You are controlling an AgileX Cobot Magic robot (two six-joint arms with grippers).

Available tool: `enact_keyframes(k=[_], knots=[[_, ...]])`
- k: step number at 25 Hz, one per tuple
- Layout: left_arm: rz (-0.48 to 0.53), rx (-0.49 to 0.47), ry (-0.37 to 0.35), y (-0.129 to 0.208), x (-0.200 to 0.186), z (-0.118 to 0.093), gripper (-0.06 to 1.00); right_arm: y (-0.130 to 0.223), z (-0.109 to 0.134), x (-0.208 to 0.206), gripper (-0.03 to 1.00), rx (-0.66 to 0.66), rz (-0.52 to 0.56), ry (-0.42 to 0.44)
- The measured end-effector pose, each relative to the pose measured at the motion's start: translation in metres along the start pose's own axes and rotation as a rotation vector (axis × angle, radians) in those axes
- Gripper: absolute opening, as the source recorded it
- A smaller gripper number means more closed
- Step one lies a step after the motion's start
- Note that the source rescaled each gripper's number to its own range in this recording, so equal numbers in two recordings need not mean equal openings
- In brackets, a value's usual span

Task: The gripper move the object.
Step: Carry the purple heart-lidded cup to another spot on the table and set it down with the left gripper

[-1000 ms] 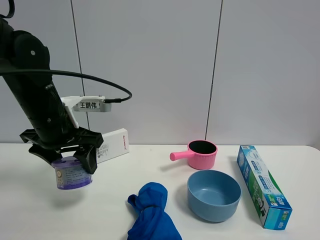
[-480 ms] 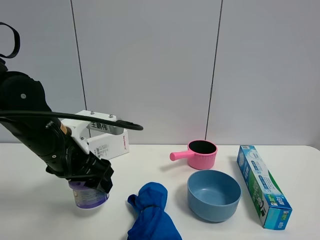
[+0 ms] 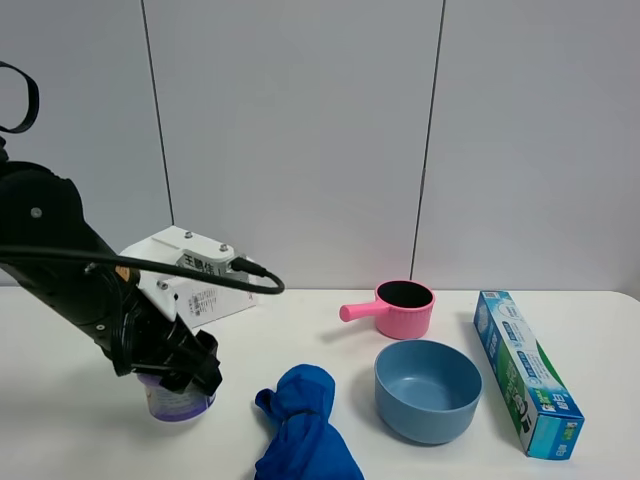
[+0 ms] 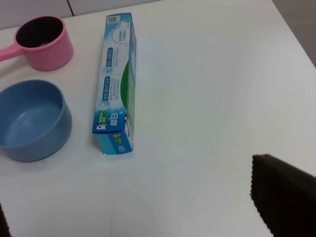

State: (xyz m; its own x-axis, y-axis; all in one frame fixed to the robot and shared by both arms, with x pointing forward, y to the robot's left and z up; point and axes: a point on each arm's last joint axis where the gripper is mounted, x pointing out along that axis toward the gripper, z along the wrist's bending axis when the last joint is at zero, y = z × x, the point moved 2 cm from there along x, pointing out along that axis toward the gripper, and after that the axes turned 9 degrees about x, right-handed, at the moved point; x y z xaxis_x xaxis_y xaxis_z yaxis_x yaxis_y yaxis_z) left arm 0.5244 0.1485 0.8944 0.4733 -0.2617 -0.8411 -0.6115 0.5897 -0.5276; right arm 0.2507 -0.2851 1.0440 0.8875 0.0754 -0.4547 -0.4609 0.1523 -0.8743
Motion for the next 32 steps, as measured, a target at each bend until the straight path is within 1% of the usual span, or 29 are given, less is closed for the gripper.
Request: enact_keyframes(k=[2, 12, 18, 24, 26, 29, 32], knots=[[0.005, 0.011, 0.0, 0.004, 0.001, -0.001, 0.02, 0.0, 0.0, 0.0, 1.0, 0.0, 0.0, 0.0], [-0.076, 0.029, -0.028, -0.002, 0.001, 0.001, 0.02, 0.0, 0.0, 0.0, 1.0, 0.0, 0.0, 0.0], [-0.082, 0.032, -0.032, 0.002, 0.002, 0.001, 0.02, 0.0, 0.0, 0.0, 1.0, 0.0, 0.0, 0.0], [-0.056, 0.033, -0.025, 0.012, 0.003, -0.002, 0.02, 0.0, 0.0, 0.0, 1.0, 0.0, 0.0, 0.0], [-0.058, 0.047, -0.015, 0.011, 0.003, -0.007, 0.02, 0.0, 0.0, 0.0, 1.0, 0.0, 0.0, 0.0], [-0.068, 0.077, 0.008, 0.007, 0.003, -0.021, 0.02, 0.0, 0.0, 0.0, 1.0, 0.0, 0.0, -0.001], [-0.075, 0.088, 0.026, 0.005, 0.002, -0.031, 0.02, 0.0, 0.0, 0.0, 1.0, 0.001, 0.0, -0.002]])
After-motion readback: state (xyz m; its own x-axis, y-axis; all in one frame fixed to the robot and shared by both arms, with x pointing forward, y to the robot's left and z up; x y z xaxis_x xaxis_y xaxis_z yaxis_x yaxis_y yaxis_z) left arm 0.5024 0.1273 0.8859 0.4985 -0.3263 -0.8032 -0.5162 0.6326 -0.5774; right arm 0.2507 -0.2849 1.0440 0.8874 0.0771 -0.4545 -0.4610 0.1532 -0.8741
